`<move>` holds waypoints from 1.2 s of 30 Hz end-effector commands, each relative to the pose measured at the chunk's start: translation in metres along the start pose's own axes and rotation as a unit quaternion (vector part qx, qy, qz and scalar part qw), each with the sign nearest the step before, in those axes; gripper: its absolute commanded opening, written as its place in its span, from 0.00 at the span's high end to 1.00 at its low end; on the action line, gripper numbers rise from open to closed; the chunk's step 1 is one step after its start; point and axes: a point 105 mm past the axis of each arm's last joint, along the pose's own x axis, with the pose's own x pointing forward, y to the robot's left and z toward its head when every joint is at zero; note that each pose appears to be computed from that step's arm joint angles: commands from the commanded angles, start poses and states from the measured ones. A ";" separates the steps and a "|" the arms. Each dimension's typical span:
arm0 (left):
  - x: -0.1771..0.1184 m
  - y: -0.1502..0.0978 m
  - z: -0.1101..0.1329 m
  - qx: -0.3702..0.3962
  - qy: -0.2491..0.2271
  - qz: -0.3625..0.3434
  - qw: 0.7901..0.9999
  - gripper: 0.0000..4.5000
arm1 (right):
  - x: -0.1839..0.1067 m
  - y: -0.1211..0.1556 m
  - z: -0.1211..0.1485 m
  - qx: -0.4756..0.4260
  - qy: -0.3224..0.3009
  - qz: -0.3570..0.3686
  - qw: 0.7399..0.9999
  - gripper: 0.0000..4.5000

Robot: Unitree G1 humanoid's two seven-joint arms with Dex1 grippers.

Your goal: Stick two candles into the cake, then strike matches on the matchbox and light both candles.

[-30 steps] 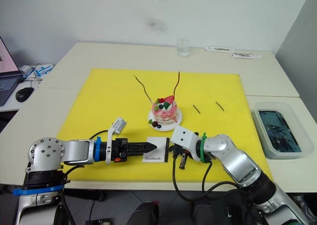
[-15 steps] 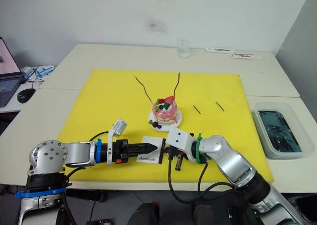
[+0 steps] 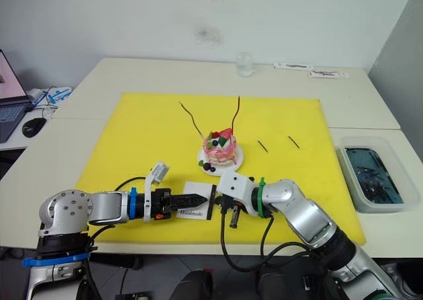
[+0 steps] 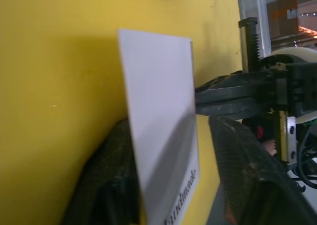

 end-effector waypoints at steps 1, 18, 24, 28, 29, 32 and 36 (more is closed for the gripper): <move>0.013 0.002 -0.017 -0.014 0.034 -0.003 0.999 0.78 | 0.000 0.002 0.013 -0.020 -0.019 0.005 1.000 1.00; -0.009 -0.015 -0.007 0.019 -0.021 -0.032 0.999 0.99 | -0.028 -0.011 0.036 -0.024 -0.080 -0.029 0.996 1.00; -0.022 -0.037 0.000 0.061 -0.069 -0.070 0.993 0.99 | -0.070 -0.021 0.036 -0.002 -0.113 -0.111 0.987 1.00; -0.031 -0.045 0.003 0.075 -0.095 -0.081 0.989 1.00 | -0.091 -0.029 0.037 0.017 -0.131 -0.172 0.976 0.87; -0.032 -0.046 0.004 0.079 -0.101 -0.082 0.988 1.00 | -0.095 -0.031 0.036 0.021 -0.133 -0.189 0.973 0.80; -0.036 -0.048 0.008 0.083 -0.125 -0.084 0.985 1.00 | -0.108 -0.042 0.029 0.040 -0.138 -0.249 0.958 0.56; -0.038 -0.049 0.015 0.081 -0.147 -0.081 0.983 1.00 | -0.111 -0.060 0.016 0.049 -0.123 -0.318 0.939 0.24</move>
